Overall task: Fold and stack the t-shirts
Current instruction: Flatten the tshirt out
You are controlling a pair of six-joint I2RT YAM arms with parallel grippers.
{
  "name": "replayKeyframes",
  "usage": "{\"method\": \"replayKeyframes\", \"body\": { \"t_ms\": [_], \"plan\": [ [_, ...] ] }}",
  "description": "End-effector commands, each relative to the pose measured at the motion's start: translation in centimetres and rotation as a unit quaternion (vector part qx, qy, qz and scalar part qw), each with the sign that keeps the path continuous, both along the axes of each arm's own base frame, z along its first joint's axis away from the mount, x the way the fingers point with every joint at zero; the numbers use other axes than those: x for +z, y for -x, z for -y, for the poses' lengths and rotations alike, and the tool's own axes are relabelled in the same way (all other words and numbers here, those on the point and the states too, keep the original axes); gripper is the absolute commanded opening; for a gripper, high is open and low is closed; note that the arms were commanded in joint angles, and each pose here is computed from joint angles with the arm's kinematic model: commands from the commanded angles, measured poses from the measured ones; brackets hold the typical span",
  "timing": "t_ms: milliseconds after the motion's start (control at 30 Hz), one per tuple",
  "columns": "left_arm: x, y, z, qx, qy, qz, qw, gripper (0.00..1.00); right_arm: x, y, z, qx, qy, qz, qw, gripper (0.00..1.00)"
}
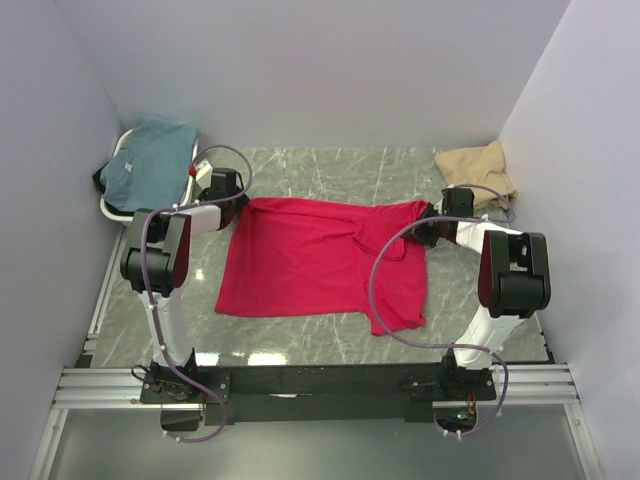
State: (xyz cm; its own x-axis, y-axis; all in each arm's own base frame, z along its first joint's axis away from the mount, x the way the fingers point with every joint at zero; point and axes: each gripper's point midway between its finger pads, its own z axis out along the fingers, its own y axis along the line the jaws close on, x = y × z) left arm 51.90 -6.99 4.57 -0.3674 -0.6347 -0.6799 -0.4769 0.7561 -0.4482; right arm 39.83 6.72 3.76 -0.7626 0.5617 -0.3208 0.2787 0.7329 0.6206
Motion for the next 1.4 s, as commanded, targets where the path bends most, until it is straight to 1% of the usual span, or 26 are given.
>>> {"method": "replayKeyframes", "body": {
  "t_ms": [0, 33, 100, 133, 200, 267, 300, 367, 400, 433, 467, 500, 567, 633, 667, 733, 867, 933, 1000, 1033, 1067, 1133, 1233, 1267, 1333, 1367],
  "plan": [
    [1.1, -1.2, 0.0, 0.003, 0.006, 0.015, 1.0, 0.42, 1.2, -1.4, 0.0, 0.008, 0.007, 0.024, 1.0, 0.09],
    [1.3, -1.3, 0.0, 0.004, 0.006, 0.016, 1.0, 0.31, 1.2, -1.3, 0.0, 0.009, 0.008, 0.023, 1.0, 0.09],
    [1.5, -1.2, -0.1, 0.007, 0.003, 0.016, 1.0, 0.17, 1.2, -1.3, 0.0, 0.008, 0.007, 0.023, 1.0, 0.1],
    [1.6, -1.2, -0.2, 0.007, 0.001, 0.014, 1.0, 0.08, 1.1, -1.3, 0.0, 0.009, 0.007, 0.022, 1.0, 0.09],
    [2.4, -1.0, -0.4, 0.008, -0.003, 0.018, 1.0, 0.01, 1.3, -1.2, 0.0, 0.009, 0.007, 0.025, 1.0, 0.05],
    [2.9, -0.7, -0.5, 0.005, -0.007, 0.022, 1.0, 0.01, 1.7, -1.0, 0.1, 0.01, 0.012, 0.029, 0.999, 0.0],
    [4.1, -0.6, -0.6, 0.005, -0.008, 0.031, 0.999, 0.01, 2.1, -1.0, 0.2, 0.009, 0.013, 0.033, 0.999, 0.0],
    [4.9, -0.1, -0.7, 0.003, -0.013, 0.033, 0.999, 0.01, 3.4, -0.7, 0.0, 0.015, 0.016, 0.05, 0.999, 0.0],
    [6.6, 0.1, -0.7, 0.0, -0.012, 0.048, 0.999, 0.01, 4.1, -0.6, -0.1, 0.019, 0.013, 0.058, 0.998, 0.0],
    [7.1, 0.4, -0.8, -0.001, -0.014, 0.052, 0.999, 0.01, 4.7, -0.5, -0.3, 0.023, 0.01, 0.065, 0.998, 0.0],
    [7.7, 0.8, -0.9, -0.004, -0.019, 0.052, 0.998, 0.01, 6.0, -0.4, -0.4, 0.028, 0.01, 0.081, 0.996, 0.0],
    [9.6, 1.1, -0.9, -0.008, -0.02, 0.069, 0.997, 0.01, 6.7, -0.3, -0.4, 0.029, 0.009, 0.088, 0.996, 0.0],
    [11.3, 1.6, -1.1, -0.016, -0.03, 0.075, 0.997, 0.01, 9.3, -0.1, -0.6, 0.034, 0.009, 0.12, 0.992, 0.0],
    [13.9, 1.9, -1.2, -0.022, -0.035, 0.09, 0.995, 0.01, 11.1, 0.1, -0.5, 0.035, 0.016, 0.143, 0.989, 0.0],
    [14.8, 2.5, -1.4, -0.028, -0.044, 0.088, 0.995, 0.01, 13.1, 0.2, -0.4, 0.033, 0.02, 0.163, 0.986, 0.0],
    [15.8, 2.9, -1.6, -0.029, -0.049, 0.086, 0.995, 0.01, 14.9, 0.3, -0.4, 0.036, 0.026, 0.182, 0.982, 0.0],
    [18.1, 4.1, -2.0, -0.03, -0.048, 0.105, 0.993, 0.01, 19.2, 0.9, -0.3, 0.035, 0.035, 0.229, 0.972, 0.0],
    [18.2, 4.5, -2.1, -0.029, -0.046, 0.104, 0.993, 0.01, 20.2, 1.1, 0.0, 0.027, 0.042, 0.241, 0.969, 0.0],
    [18.5, 4.7, -2.2, -0.032, -0.048, 0.107, 0.993, 0.06, 21.8, 1.3, 0.2, 0.025, 0.04, 0.258, 0.965, 0.0],
    [18.2, 4.9, -2.4, -0.03, -0.05, 0.096, 0.994, 0.05, 22.2, 1.3, 0.2, 0.023, 0.035, 0.261, 0.965, 0.0],
    [18.4, 4.9, -2.7, -0.025, -0.053, 0.097, 0.994, 0.02, 23.4, 1.3, 0.3, 0.021, 0.035, 0.273, 0.961, 0.0],
    [19.0, 4.5, -2.7, -0.027, -0.054, 0.105, 0.993, 0.01, 24.4, 1.1, 0.6, 0.01, 0.04, 0.282, 0.959, 0.0],
    [19.6, 3.4, -3.2, -0.031, -0.053, 0.106, 0.992, 0.01, 25.9, -0.4, 1.3, -0.001, 0.039, 0.29, 0.956, 0.0],
    [18.7, 3.0, -3.2, -0.037, -0.055, 0.093, 0.993, 0.01, 26.2, -0.8, 1.5, -0.005, 0.04, 0.293, 0.955, 0.0],
    [19.5, 1.8, -3.2, -0.044, -0.057, 0.1, 0.992, 0.01, 27.0, -2.2, 1.9, -0.012, 0.039, 0.299, 0.953, 0.0],
    [18.3, 1.1, -3.4, -0.046, -0.062, 0.084, 0.994, 0.01, 27.1, -2.8, 2.1, -0.016, 0.04, 0.298, 0.954, 0.0]
  ]
}}
